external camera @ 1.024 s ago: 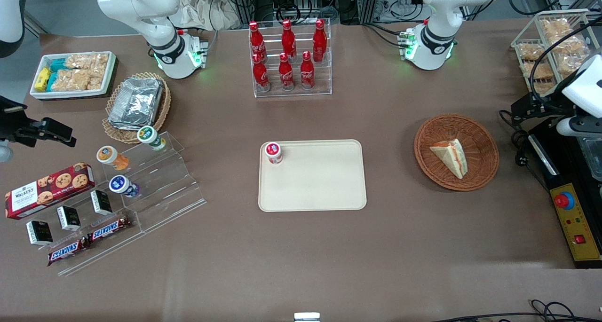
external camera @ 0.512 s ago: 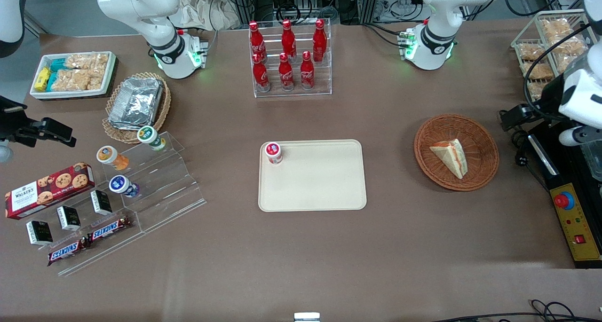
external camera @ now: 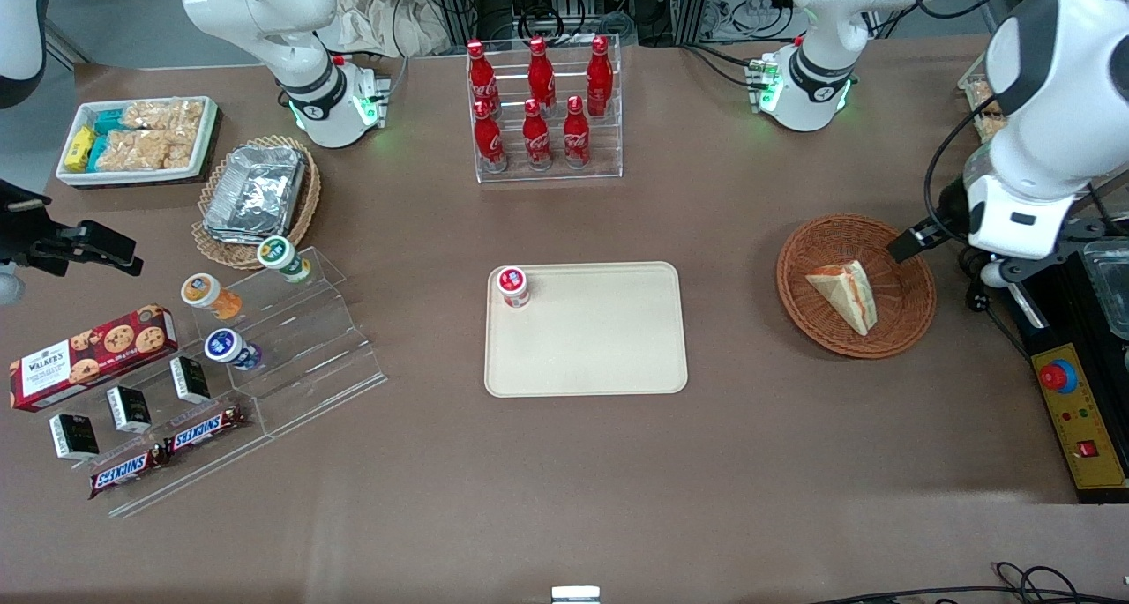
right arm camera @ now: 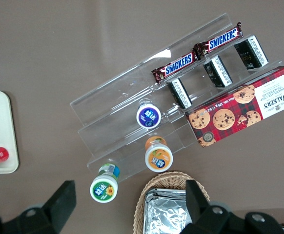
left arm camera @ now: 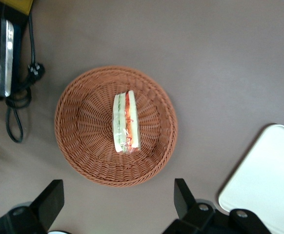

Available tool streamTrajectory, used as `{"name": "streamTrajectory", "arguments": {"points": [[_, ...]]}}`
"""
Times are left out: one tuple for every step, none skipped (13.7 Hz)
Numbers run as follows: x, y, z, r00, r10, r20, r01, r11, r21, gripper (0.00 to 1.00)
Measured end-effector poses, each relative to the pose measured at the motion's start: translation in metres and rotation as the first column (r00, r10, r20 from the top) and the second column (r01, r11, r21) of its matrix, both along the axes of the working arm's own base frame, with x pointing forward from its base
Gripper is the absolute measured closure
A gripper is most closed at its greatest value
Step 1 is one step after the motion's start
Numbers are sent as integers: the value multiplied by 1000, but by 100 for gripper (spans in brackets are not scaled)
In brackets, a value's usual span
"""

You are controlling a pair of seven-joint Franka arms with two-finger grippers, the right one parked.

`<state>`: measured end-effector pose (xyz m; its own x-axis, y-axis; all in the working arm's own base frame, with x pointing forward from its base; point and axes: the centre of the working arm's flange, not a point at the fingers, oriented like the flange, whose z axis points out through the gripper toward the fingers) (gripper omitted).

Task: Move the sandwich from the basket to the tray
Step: 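Lower the open left gripper around the wrapped sandwich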

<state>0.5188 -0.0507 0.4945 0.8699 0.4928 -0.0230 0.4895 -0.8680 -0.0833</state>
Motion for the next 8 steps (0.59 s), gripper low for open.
{"name": "streamTrajectory", "arguments": {"points": [[-6,2,-18,999,35,5,-35,999,2,0],[-10,4,-36,998,65,11,-65,998,2,0],[-14,5,-53,996,88,15,-88,996,2,0],[-17,6,-67,995,100,14,-100,995,2,0],[-20,7,-78,994,106,16,-106,994,1,0],[-23,9,-89,994,110,22,-110,994,-1,0],[-26,10,-99,993,113,31,-112,994,-4,0],[-29,12,-110,993,113,40,-113,994,-8,0]]}}
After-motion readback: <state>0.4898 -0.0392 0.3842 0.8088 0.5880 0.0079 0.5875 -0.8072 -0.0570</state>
